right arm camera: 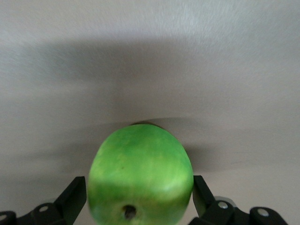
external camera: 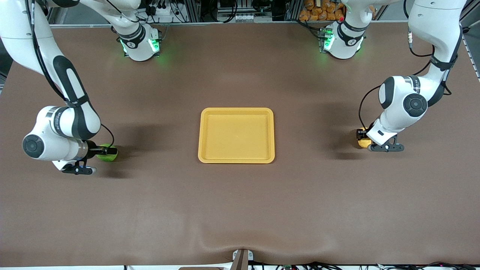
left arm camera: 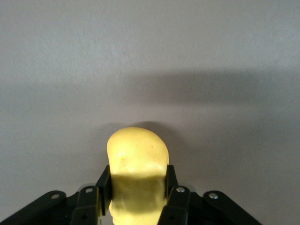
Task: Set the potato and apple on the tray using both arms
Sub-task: 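Carry the potato with the left gripper over the yellow tray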
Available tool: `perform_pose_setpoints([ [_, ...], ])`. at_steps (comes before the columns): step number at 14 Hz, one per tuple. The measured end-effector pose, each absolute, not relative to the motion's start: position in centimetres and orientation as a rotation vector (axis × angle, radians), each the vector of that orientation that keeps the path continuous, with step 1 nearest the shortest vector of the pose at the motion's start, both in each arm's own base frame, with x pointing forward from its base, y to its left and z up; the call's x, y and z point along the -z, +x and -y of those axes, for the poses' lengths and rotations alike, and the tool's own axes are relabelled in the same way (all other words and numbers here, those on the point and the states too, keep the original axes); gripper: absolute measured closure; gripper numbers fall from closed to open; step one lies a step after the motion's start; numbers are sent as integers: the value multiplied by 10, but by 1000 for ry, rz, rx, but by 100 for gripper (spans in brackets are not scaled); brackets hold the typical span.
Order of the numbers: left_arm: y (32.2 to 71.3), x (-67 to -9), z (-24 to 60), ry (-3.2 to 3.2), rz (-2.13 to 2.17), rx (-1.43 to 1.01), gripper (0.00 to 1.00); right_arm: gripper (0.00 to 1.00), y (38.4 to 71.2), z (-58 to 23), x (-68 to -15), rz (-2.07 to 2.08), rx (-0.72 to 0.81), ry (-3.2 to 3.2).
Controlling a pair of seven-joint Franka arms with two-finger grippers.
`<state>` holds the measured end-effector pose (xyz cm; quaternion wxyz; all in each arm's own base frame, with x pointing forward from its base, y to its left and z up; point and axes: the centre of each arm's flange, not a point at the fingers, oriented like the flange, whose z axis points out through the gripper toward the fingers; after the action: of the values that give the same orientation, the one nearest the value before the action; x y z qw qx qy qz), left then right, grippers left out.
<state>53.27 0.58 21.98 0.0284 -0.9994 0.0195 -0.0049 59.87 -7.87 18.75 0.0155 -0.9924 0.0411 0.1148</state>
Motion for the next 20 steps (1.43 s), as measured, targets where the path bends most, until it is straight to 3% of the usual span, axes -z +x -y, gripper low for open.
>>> perform_pose_setpoints([
  [2,537,-232,-4,-3083,-78,51,53,0,594,78,-180,-127,-358,-3088],
  [3,539,-239,-2,-3082,-85,63,53,7,594,78,-179,-126,-358,-3088],
  [6,545,-259,17,-3083,-134,52,53,15,595,78,-181,-122,-355,-3089],
  [20,569,-327,128,-3100,-273,24,53,15,627,81,-241,-30,-465,-3060],
])
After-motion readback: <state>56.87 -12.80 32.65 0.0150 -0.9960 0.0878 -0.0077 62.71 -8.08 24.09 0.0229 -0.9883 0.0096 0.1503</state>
